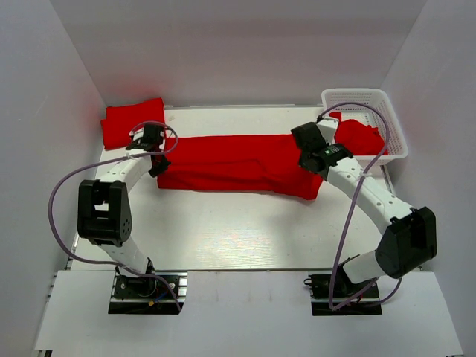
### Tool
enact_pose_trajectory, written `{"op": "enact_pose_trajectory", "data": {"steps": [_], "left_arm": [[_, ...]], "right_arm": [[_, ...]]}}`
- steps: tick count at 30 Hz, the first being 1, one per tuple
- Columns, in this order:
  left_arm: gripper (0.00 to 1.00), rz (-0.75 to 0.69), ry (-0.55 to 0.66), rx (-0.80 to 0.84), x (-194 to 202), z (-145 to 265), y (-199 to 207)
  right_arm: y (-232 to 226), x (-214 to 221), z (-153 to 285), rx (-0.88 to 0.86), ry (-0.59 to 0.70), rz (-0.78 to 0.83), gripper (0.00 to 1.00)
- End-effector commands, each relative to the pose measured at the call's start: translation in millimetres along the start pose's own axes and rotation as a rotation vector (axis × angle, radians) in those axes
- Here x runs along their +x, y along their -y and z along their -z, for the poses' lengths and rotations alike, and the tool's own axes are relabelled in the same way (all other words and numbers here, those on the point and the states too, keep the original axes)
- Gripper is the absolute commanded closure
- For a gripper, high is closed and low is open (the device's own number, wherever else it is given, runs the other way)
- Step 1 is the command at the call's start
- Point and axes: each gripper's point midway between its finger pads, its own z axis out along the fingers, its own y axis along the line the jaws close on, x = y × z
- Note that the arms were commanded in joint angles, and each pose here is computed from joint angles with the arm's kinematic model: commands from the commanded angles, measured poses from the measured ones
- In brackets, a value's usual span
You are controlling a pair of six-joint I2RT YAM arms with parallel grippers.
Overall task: Fold and stack the t-shirts
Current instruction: Fold the other side of the tshirt into a rectangle
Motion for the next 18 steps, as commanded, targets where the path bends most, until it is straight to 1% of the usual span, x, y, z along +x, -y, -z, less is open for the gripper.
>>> {"op": "enact_pose_trajectory", "data": {"steps": [1,6,8,14,18], "left_arm": [[1.00,0.006,0.077,-0.006,-30,3,7],[1.00,-0.016,0.074,-0.022,-38,-13,16],[1.00,-0.017,0.070,-0.024,-39,-17,18],[1.00,-0.033,0.068,-0.051,-43,-29,21],[1.00,-0.050,0.075,-0.046,-48,-34,26]], "right_arm": [[-6,-32,-7,0.000,0.083,-0.054,1.00],[-12,-54,-25,0.008,0.128,-0.048,1.00],[-13,-55,-33,0.017,0.121,-0.030,1.00],[-23,-79,-50,0.010,0.143,-0.023,1.00],[-22,-76,-64,0.028,0.102,-0.006,1.00]]}}
